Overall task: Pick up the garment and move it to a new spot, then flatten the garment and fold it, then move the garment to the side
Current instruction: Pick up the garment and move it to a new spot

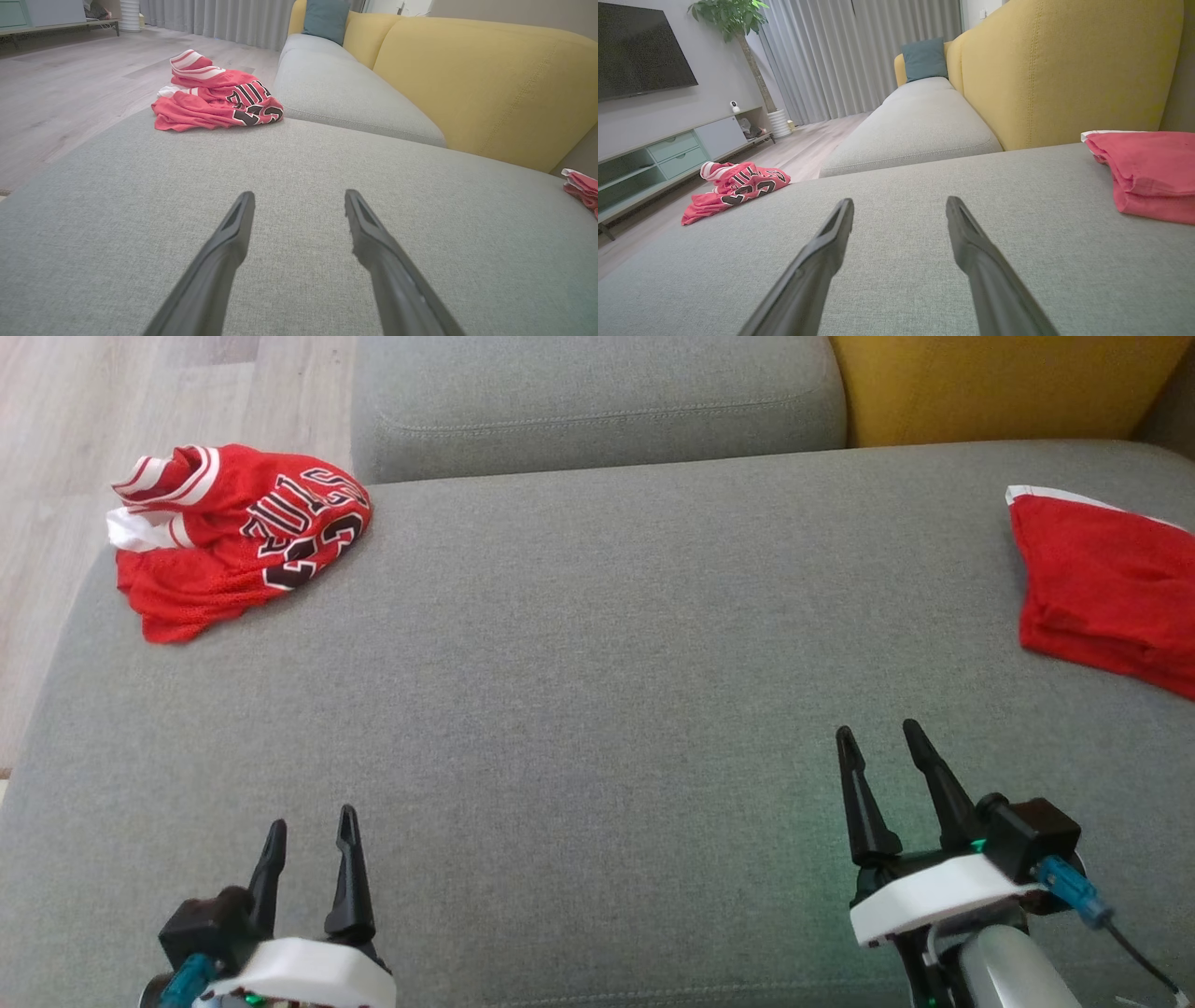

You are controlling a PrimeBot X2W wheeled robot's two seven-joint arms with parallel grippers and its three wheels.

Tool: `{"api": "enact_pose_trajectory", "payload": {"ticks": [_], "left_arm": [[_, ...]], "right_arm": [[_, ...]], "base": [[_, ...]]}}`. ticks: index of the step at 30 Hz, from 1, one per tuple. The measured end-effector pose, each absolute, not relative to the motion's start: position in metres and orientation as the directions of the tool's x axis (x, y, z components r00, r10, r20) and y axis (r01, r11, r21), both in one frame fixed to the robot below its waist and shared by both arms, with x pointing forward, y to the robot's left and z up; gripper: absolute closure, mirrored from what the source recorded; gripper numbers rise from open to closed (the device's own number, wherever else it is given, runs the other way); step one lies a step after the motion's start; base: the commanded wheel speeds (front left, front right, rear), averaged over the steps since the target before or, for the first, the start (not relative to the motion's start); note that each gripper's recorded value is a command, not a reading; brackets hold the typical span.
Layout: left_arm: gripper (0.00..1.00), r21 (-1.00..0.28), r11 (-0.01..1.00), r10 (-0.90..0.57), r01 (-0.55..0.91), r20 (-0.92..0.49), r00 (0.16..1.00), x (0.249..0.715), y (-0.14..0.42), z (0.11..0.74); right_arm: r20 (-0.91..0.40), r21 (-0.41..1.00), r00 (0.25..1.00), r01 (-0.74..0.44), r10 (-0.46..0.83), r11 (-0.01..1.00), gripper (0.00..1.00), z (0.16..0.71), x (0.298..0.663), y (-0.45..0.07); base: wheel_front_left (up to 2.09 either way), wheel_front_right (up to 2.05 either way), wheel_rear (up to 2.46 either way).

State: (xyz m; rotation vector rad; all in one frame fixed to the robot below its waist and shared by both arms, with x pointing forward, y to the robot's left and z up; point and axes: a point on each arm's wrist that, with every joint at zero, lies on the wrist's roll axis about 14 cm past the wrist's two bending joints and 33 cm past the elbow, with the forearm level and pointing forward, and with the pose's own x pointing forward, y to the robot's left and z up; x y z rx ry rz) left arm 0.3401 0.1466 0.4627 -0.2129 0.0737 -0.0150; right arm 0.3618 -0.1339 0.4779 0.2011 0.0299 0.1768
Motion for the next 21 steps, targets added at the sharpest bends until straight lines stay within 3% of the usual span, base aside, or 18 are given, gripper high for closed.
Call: {"api": "enact_pose_trajectory", "payload": {"ticks": [10, 21], "left_arm": [[0.0, -0.208, 0.978, -0.001, -0.009, -0.048, 0.999, 0.344, 0.154, 0.47], [0.0, -0.188, 0.955, 0.227, -0.228, -0.027, 0.974, 0.308, 0.223, 0.476]], "right_arm": [[-0.013, 0.203, 0.979, -0.197, 0.204, 0.959, 0.0, 0.477, 0.367, -0.125], [0.01, 0.194, 0.913, -0.401, 0.407, 0.895, 0.0, 0.485, 0.385, -0.053]], "base": [[0.0, 0.0, 0.0], [0.0, 0.0, 0.0]]}}
